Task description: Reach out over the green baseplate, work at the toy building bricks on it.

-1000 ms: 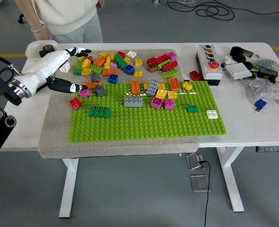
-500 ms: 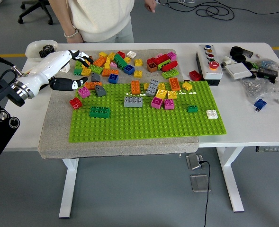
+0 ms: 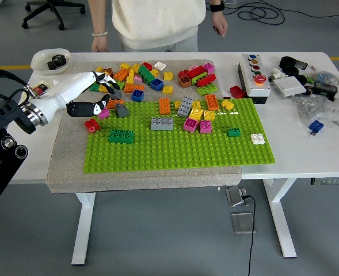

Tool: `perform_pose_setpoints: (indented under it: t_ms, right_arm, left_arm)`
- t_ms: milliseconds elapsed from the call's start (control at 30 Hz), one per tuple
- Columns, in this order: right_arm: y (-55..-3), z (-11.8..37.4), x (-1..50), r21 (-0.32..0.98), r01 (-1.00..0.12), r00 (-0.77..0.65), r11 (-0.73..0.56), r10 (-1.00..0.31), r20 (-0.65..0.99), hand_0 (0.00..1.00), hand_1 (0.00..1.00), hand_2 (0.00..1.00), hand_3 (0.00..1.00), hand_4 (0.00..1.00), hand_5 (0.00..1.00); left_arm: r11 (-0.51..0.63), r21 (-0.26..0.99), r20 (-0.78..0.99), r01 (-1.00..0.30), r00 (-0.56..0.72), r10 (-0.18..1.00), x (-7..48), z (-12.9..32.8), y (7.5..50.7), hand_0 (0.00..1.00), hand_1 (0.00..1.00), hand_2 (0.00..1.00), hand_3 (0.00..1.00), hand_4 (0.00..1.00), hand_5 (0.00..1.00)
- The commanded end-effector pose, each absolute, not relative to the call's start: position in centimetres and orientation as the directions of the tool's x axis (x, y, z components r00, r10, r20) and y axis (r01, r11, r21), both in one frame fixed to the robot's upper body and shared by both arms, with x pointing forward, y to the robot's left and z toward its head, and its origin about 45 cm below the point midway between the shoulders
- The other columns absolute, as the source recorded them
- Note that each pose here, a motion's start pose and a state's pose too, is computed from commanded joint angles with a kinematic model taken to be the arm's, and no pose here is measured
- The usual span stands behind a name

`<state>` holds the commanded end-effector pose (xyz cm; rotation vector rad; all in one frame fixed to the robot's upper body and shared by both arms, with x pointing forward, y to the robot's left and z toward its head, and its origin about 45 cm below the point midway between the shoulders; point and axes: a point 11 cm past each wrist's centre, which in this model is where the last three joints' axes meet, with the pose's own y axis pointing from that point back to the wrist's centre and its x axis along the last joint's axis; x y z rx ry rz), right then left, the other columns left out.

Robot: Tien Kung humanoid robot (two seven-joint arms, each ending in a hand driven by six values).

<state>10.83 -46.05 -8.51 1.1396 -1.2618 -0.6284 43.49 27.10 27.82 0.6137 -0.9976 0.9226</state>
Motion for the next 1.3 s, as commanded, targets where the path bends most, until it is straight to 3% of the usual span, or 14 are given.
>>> perform_pose_setpoints:
  t_ms: [267, 800, 1300]
  right_arm:
    - [-46.1, -8.5, 11.0, 0.909, -0.208, 0.248, 0.361, -0.88, 0.406, 0.741, 0.645, 0.684, 0.632, 0.804, 0.51]
    - [-46.1, -8.4, 11.1, 0.908, -0.212, 0.247, 0.361, -0.879, 0.407, 0.741, 0.644, 0.684, 0.633, 0.807, 0.509]
    - [-46.0, -8.4, 11.3, 0.908, -0.215, 0.246, 0.36, -0.88, 0.407, 0.741, 0.645, 0.684, 0.635, 0.81, 0.509]
  left_arm:
    - [0.492, 0.057, 0.906, -0.869, 0.251, 0.34, 43.8, 27.0, 26.7, 0.867, 0.841, 0.792, 0.84, 0.76, 0.012]
    - [0.484, 0.177, 0.953, -0.857, 0.272, 0.134, 43.8, 22.9, 25.2, 0.882, 0.85, 0.782, 0.823, 0.785, 0.036]
    - [0.474, 0.272, 0.938, -0.838, 0.34, 0.063, 44.3, 21.3, 24.6, 0.893, 0.865, 0.797, 0.834, 0.816, 0.069]
